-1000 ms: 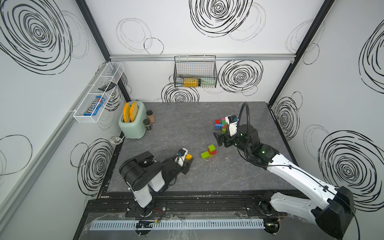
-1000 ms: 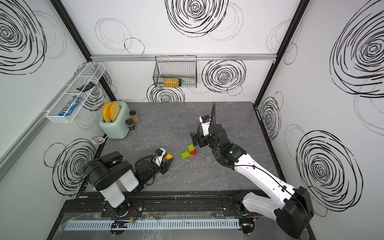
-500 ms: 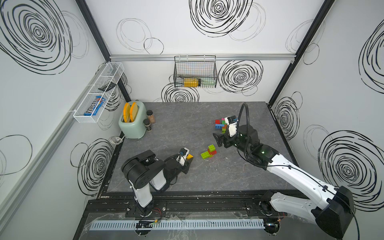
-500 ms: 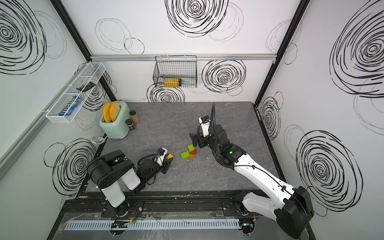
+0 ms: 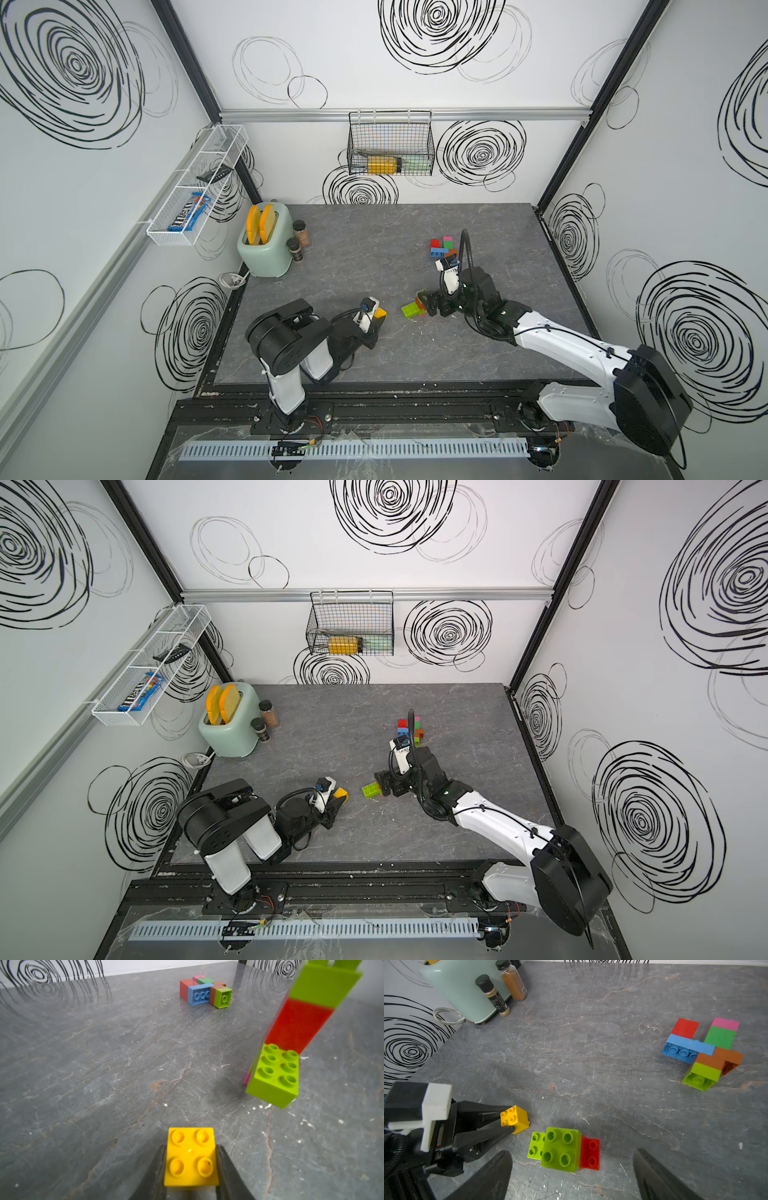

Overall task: Assemble the number 4 with lego
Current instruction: Pick up the lego brick from the center of the board, then assemble the lego brick with the lego brick.

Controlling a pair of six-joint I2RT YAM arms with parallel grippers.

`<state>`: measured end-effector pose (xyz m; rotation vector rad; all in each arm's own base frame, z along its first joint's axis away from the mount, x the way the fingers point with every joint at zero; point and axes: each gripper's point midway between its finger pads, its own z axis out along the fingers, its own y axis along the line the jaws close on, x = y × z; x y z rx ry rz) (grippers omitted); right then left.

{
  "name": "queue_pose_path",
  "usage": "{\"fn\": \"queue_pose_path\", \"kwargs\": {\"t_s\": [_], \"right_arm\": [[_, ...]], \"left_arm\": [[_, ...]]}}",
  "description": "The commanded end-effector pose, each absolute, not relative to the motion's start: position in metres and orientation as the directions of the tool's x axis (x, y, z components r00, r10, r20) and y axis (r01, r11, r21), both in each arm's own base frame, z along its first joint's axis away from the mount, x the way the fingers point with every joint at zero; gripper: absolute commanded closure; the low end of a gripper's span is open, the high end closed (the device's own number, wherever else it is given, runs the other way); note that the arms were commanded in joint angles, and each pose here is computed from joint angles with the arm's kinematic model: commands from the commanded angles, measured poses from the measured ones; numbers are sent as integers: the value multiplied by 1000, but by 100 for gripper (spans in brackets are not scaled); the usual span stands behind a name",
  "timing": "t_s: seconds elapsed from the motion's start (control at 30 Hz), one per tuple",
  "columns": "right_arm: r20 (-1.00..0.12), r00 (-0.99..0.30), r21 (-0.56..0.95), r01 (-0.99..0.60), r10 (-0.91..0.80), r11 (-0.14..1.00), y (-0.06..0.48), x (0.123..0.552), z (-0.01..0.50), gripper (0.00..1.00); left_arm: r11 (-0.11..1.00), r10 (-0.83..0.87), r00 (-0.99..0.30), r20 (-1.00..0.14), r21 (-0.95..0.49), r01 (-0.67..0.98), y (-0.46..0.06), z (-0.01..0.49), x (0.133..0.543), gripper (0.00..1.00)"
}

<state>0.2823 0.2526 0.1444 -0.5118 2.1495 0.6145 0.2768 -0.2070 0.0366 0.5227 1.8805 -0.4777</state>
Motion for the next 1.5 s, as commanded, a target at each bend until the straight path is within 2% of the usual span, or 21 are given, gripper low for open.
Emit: {"fn": "queue_pose_path", "kwargs": {"t_s": [0.0,0.13,0.23,0.53,0.63,0.73,0.87,1.03,1.2,1.37,1.47], "right_arm": [[-838,-526,247,-603,-144,759,272,280,149,6],[-820,-546,199,-552,-171,810,275,281,127,12],[-819,-557,210,-514,-138,832,273,286,117,24],[-821,-552,184,-498,-146,848,271,293,105,38],[-819,-546,157,-511,-178,845,272,293,101,42],[-817,-542,137,-516,-198,845,271,294,98,48],[-810,-540,103,-518,-231,849,270,294,91,59],[-772,-553,28,-521,-313,853,266,289,70,71],[-708,-591,-19,-532,-387,847,255,277,41,81],[-620,-633,-61,-551,-465,832,246,259,16,89],[-582,-653,-68,-554,-484,830,239,250,4,94]], "left_arm": [[816,109,-289,-951,-81,573,-211,48,281,81],[835,99,-297,-950,-83,545,-206,52,282,92],[832,95,-300,-949,-90,547,-208,58,282,92],[832,84,-318,-944,-109,544,-211,69,288,88],[829,85,-322,-943,-112,548,-213,70,289,91],[834,69,-318,-946,-120,538,-212,74,291,100],[838,10,-322,-947,-168,519,-207,88,295,100],[796,-30,-327,-945,-221,564,-216,115,298,100],[724,-66,-233,-970,-207,658,-230,152,291,100],[669,-97,-188,-977,-204,715,-241,168,287,100],[621,-77,-127,-989,-147,770,-252,176,278,100]]}}
